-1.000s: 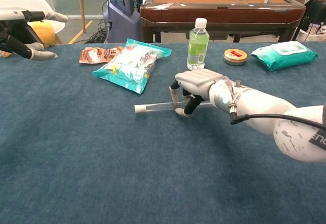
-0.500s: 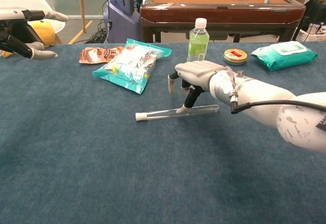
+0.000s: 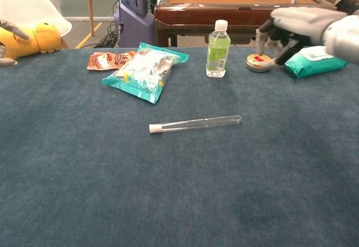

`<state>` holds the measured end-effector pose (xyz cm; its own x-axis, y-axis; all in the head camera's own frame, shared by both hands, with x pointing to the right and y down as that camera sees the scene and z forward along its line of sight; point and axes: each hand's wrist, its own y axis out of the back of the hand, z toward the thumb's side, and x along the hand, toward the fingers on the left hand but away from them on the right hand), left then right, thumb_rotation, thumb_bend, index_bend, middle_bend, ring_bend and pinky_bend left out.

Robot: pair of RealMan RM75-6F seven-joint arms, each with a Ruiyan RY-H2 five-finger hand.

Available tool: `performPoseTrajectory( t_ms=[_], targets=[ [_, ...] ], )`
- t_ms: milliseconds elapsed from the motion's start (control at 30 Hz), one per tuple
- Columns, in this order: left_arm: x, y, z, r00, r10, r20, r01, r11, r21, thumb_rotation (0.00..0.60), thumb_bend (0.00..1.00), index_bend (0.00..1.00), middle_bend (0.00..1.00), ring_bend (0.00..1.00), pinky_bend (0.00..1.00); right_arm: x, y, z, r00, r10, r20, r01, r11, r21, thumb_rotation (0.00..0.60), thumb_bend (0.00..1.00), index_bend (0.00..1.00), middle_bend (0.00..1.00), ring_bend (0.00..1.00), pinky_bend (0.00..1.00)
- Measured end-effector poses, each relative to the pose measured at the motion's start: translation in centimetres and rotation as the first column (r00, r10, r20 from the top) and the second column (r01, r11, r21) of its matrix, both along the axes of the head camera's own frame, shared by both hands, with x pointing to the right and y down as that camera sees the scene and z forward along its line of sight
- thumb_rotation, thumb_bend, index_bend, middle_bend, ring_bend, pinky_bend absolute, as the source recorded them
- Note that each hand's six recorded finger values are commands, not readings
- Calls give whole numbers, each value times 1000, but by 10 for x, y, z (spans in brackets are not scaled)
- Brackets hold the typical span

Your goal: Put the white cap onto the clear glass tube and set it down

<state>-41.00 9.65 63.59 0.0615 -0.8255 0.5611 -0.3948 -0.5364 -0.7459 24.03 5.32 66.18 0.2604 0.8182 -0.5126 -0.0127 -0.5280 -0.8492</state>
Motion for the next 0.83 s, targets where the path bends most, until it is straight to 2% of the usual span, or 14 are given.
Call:
performPoseTrajectory(
  t_ms=[100, 300, 400, 700, 833],
  targets=[
    [-17, 11, -4, 998, -20, 63, 18, 999, 33, 600, 301, 225, 581, 566, 660, 41, 11, -17, 999, 39, -26, -38, 999, 21, 600, 289, 516, 625, 582, 675],
    [-44, 39, -17, 979, -42, 198, 24, 995, 93, 600, 300, 223, 515, 494, 548, 101, 40, -43, 994, 102, -50, -99, 993, 60, 600, 289, 516, 599, 550, 641],
    [-48, 56, -26, 968, -38, 250, 9, 993, 114, 600, 300, 217, 475, 462, 479, 117, 58, -51, 991, 123, -52, -119, 991, 67, 600, 289, 516, 599, 549, 634],
    [-41, 104, -51, 959, -50, 279, 6, 988, 156, 600, 300, 217, 469, 456, 463, 147, 97, -71, 982, 186, -35, -182, 980, 81, 600, 289, 516, 599, 549, 634],
    [-36, 118, -56, 955, -50, 292, 1, 986, 165, 600, 301, 217, 469, 456, 462, 151, 105, -74, 981, 189, -39, -186, 980, 72, 600, 289, 516, 599, 549, 634]
  ],
)
